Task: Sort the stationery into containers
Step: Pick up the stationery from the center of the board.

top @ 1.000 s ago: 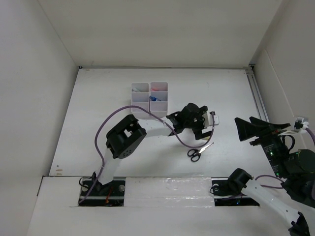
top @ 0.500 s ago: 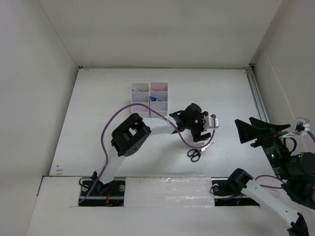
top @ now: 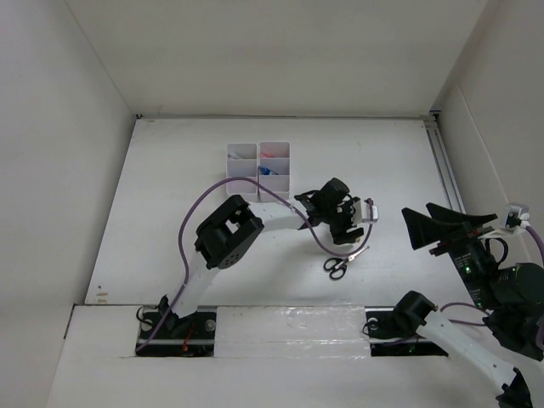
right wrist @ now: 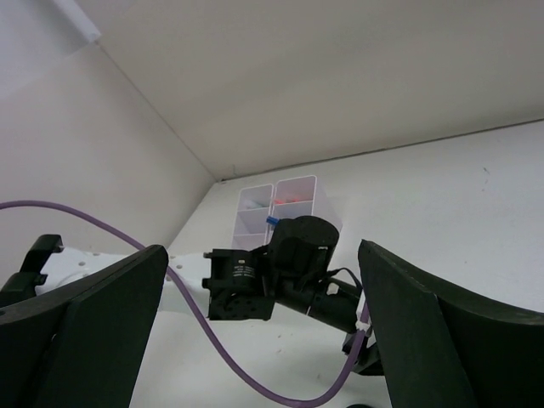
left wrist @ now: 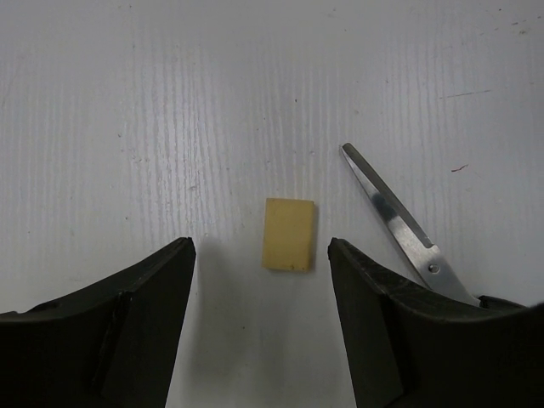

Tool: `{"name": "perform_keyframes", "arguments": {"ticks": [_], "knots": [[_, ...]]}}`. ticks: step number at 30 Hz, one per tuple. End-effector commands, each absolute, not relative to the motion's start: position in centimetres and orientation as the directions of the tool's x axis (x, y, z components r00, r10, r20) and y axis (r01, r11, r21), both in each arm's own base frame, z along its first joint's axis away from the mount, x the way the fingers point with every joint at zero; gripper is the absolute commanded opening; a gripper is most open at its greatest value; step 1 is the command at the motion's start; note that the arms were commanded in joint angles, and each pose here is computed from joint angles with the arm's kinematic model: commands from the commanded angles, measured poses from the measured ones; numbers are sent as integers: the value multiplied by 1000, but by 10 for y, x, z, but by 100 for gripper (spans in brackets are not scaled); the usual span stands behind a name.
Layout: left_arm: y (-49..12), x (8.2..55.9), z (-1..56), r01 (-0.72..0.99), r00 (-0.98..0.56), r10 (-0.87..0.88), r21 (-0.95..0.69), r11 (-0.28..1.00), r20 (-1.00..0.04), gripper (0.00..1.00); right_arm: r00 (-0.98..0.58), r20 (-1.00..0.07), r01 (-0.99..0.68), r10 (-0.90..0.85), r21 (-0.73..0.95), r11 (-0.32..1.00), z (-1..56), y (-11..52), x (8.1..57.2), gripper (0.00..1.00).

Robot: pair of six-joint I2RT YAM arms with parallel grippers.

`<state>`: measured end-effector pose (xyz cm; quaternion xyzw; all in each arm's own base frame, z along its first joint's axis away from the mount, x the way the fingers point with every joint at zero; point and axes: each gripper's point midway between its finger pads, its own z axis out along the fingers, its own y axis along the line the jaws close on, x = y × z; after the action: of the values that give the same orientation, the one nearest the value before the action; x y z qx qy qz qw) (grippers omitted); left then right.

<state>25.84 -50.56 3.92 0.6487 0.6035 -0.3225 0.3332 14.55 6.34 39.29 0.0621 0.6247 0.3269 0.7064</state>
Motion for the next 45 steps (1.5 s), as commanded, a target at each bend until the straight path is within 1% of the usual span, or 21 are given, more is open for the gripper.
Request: {"name": "perform_keyframes", "arguments": {"ticks": [1, 4, 6, 12, 17, 20, 21, 22, 23, 24, 29, 30, 34, 35, 37, 38, 40, 41, 42, 43, 45], "knots": [[-514, 256, 57, 996, 77, 531, 38, -83, -844, 60, 35, -823, -426, 568, 501, 753, 407, 64, 141, 100], [-513, 251, 48, 995, 61, 545, 6, -102, -836, 58, 35, -823, -426, 568, 501, 753, 407, 64, 141, 100], [-512, 250, 43, 995, 54, 555, -4, -102, -830, 53, 35, -823, -426, 568, 501, 753, 407, 64, 141, 100], [-518, 241, 41, 992, 70, 561, -3, -128, -825, 52, 35, -823, -426, 568, 501, 753, 407, 64, 141, 100], [-517, 243, 32, 993, 53, 592, -23, -120, -804, 43, 41, -819, -430, 573, 503, 750, 408, 62, 139, 100], [-517, 242, 25, 992, 42, 610, -39, -119, -792, 33, 41, -819, -430, 573, 503, 750, 408, 62, 139, 100], [-517, 245, 27, 993, 43, 612, -34, -113, -790, 28, 41, -819, -430, 573, 503, 750, 408, 62, 139, 100], [-517, 244, 27, 993, 34, 613, -41, -107, -789, 9, 41, -819, -430, 573, 503, 750, 408, 62, 139, 100], [-517, 246, 26, 994, 34, 616, -36, -100, -787, 2, 41, -819, -430, 573, 503, 750, 408, 62, 139, 100], [-515, 245, 25, 994, 30, 622, -41, -100, -782, 0, 41, -819, -430, 573, 503, 750, 408, 62, 139, 100], [-513, 257, 30, 999, 27, 639, -2, -45, -769, 0, 46, -815, -433, 578, 505, 747, 412, 61, 137, 100], [-513, 262, 31, 1000, 17, 641, 9, -16, -768, 0, 46, -815, -433, 578, 505, 747, 412, 61, 137, 100], [-506, 306, 67, 976, -76, 576, 58, 211, -814, 0, 50, -814, -425, 579, 507, 749, 412, 59, 138, 100], [-501, 335, 105, 939, -110, 480, 67, 338, -870, 0, 50, -814, -425, 579, 507, 749, 412, 59, 138, 100], [-479, 354, 123, 888, -153, 399, 51, 456, -904, 0, 50, -814, -425, 579, 507, 749, 412, 59, 138, 100], [-460, 383, 176, 818, -112, 275, 69, 571, -955, 0, 50, -814, -425, 579, 507, 749, 412, 59, 138, 100], [-433, 395, 193, 740, -156, 166, -4, 673, -974, 0, 50, -814, -425, 579, 507, 749, 412, 59, 138, 100], [-415, 402, 226, 679, -127, 88, -21, 734, -988, 0, 50, -814, -425, 579, 507, 749, 412, 59, 138, 100], [-388, 417, 236, 563, -99, 41, -22, 826, -994, 0, 50, -814, -425, 579, 507, 749, 410, 61, 139, 100], [-374, 423, 258, 494, -58, -1, -30, 869, -998, 0, 50, -814, -425, 579, 507, 749, 410, 61, 139, 100], [-332, 433, 276, 329, -28, -85, -90, 940, -996, 0, 43, -818, -421, 573, 505, 753, 409, 63, 142, 100]]}}
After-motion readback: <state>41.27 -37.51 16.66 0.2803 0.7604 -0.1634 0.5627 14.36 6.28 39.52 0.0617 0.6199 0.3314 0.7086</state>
